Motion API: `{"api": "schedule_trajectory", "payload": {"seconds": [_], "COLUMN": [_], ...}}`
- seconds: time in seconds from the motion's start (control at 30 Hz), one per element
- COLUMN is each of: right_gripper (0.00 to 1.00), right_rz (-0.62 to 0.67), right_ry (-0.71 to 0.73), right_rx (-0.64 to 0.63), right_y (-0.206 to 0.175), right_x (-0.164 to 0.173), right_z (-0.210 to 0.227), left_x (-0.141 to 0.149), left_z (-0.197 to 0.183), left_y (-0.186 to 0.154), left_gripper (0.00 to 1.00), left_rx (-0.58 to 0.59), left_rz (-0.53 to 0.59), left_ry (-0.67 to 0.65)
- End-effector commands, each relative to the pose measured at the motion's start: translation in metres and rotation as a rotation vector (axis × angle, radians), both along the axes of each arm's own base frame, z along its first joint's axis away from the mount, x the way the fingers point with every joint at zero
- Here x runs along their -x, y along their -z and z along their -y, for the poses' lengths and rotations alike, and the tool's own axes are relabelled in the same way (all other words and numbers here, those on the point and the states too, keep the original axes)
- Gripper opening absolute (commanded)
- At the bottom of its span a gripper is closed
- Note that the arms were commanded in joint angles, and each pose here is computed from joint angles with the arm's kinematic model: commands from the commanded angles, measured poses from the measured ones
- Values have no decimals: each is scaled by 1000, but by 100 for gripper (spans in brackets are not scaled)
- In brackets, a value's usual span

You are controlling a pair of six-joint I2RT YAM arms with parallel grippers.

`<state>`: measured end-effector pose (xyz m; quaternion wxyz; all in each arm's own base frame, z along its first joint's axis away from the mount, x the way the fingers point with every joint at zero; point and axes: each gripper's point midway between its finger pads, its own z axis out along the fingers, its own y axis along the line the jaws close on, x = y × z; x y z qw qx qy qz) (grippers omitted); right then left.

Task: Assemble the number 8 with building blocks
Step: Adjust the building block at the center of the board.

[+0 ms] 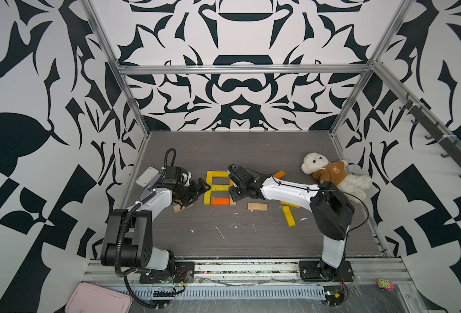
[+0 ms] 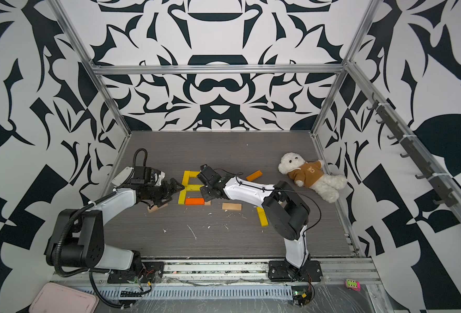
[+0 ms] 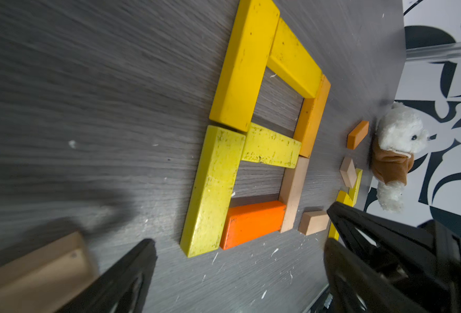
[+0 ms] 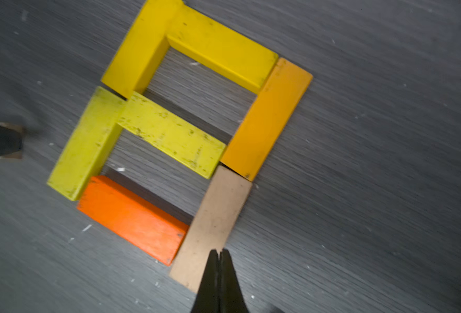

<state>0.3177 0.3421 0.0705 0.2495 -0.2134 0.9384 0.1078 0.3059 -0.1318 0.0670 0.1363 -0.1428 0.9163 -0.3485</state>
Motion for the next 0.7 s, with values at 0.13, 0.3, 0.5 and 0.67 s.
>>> {"api": "schedule_trajectory", "payload": {"seconds": [0.13, 0.3, 0.5, 0.67], "right_gripper": [1, 1, 1, 1], "right_rz": [-12, -49, -76, -85], "right_ry": [64, 39, 6, 4], "right_rx": [19, -7, -34, -30], "right_y": [3, 15, 23, 27], "right_x": [-1, 3, 7, 7], "right_z": [23, 16, 7, 6], "left_x": [-8, -9, -10, -11], "left_z": [13, 16, 19, 19], "left_y": [-2, 0, 2, 4], "left_gripper": [99, 99, 99, 99], "left_rx": [11, 12, 16, 16], "left_rz": [16, 11, 7, 6], "left_ry": [38, 44, 53, 54]}}
